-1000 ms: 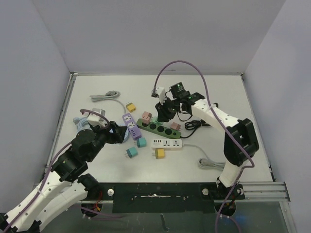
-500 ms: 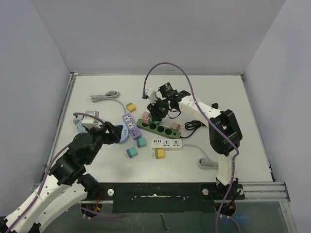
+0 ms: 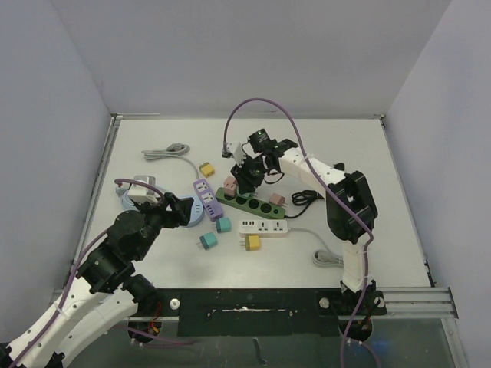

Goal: Insert the plug

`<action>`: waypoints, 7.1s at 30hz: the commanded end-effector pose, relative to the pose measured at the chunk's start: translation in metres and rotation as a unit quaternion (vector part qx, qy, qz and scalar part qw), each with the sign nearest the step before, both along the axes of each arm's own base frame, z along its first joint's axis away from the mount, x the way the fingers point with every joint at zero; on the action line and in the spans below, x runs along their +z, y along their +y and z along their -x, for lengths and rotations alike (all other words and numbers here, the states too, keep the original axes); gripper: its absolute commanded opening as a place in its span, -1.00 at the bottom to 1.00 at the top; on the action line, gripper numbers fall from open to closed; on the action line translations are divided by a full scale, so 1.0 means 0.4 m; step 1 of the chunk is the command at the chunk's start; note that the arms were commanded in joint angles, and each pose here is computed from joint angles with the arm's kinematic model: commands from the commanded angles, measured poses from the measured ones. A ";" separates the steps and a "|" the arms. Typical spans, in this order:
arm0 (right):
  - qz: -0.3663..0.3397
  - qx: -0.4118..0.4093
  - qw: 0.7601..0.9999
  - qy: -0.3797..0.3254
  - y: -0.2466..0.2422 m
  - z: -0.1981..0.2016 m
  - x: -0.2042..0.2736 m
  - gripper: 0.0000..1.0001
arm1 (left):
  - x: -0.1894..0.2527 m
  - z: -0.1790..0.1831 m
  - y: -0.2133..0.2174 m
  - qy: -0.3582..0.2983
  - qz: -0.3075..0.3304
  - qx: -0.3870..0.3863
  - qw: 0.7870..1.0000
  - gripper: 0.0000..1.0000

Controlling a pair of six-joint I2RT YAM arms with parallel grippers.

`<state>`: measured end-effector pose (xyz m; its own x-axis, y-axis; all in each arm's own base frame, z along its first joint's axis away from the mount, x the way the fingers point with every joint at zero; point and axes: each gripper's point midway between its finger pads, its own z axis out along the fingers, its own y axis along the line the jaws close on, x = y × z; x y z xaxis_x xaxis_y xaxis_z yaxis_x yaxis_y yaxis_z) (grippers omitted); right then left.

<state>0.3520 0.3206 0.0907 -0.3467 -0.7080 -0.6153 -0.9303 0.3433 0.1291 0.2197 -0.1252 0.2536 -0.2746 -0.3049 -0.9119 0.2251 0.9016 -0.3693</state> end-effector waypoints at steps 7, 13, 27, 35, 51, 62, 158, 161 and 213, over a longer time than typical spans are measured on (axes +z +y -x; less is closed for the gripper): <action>0.020 -0.005 1.000 0.016 0.004 0.006 -0.038 -0.90 | 0.022 -0.007 0.002 -0.012 0.011 0.008 1.000 0.38; 0.025 -0.051 0.997 -0.057 -0.018 -0.055 -0.020 -0.91 | 0.021 -0.008 0.005 -0.012 0.010 0.010 1.000 0.37; 0.097 -0.025 0.995 -0.014 -0.052 0.018 -0.166 -0.93 | 0.022 -0.008 0.005 -0.014 0.009 0.011 1.000 0.38; 0.150 -0.049 0.987 0.014 -0.089 0.066 -0.301 -1.00 | 0.019 -0.009 0.010 -0.012 0.005 0.015 1.000 0.37; 0.143 -0.054 0.985 -0.080 -0.089 0.067 -0.260 -0.91 | 0.010 -0.016 0.010 -0.006 -0.006 0.018 1.000 0.37; 0.021 -0.070 0.997 0.001 0.002 0.061 -0.067 0.03 | 0.005 -0.018 0.005 -0.003 -0.008 0.015 1.000 0.37; -0.009 -0.589 0.808 -0.006 -0.279 -0.043 -0.057 -0.12 | -0.076 -0.027 -0.134 0.057 0.050 -0.071 0.995 0.50; -0.079 -0.590 0.803 0.000 -0.263 -0.039 0.008 -0.11 | -0.077 -0.030 -0.157 0.058 0.067 -0.084 0.993 0.50; -0.442 -0.505 0.716 0.193 0.007 0.198 0.347 0.49 | -0.060 -0.083 -0.400 -0.052 0.145 -0.237 0.959 -0.65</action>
